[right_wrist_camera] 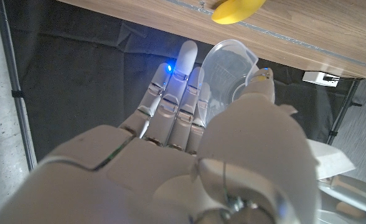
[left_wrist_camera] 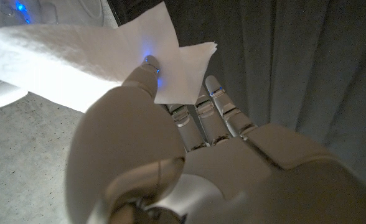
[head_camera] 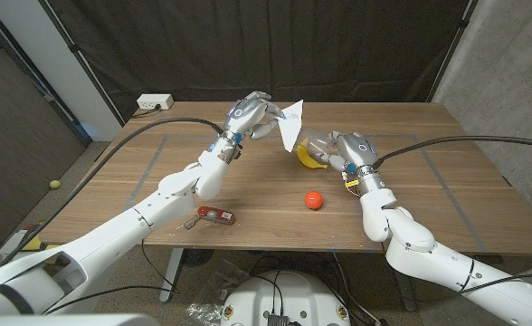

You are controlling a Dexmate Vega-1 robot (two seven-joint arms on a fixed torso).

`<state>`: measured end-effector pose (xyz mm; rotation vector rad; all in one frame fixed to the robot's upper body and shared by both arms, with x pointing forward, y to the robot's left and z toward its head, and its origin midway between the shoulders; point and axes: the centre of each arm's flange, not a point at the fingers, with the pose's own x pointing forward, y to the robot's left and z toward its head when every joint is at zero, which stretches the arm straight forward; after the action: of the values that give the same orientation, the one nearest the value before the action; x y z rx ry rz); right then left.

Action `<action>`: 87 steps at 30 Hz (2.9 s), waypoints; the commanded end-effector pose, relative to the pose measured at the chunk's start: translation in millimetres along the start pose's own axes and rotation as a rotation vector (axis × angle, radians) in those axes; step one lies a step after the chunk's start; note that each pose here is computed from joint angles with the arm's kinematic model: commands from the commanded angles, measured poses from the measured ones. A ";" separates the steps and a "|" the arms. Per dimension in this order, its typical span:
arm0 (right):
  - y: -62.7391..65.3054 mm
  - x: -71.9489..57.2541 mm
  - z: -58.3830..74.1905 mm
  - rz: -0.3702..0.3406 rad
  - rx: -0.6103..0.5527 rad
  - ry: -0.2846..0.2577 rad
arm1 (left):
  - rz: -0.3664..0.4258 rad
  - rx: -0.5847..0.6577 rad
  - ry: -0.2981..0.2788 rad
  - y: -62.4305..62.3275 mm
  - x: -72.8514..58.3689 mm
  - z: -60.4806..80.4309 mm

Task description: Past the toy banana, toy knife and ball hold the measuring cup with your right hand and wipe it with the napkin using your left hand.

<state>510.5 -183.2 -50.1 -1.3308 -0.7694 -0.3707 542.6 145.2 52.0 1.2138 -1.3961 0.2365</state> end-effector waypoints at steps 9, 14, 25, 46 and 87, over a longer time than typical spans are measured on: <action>-5.5 14.1 13.8 -0.041 0.001 -0.076 | -0.217 -0.031 -0.146 -15.4 66.9 13.7; -4.1 13.7 11.8 -0.043 0.009 -0.072 | -0.269 -0.001 -0.165 -17.5 72.8 20.1; -4.6 15.5 12.0 -0.058 0.018 -0.081 | -0.394 0.013 -0.186 -25.1 82.7 24.7; -4.0 15.1 10.1 -0.053 0.016 -0.071 | -0.441 -0.269 -0.199 -34.7 85.4 26.9; -7.7 19.6 10.6 -0.065 0.034 -0.072 | -0.444 0.177 -0.135 6.0 52.1 -1.8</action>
<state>515.4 -172.6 -33.0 -1.2969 -0.8738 -0.3682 554.9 107.7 98.6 1.6209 -1.2216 -0.1254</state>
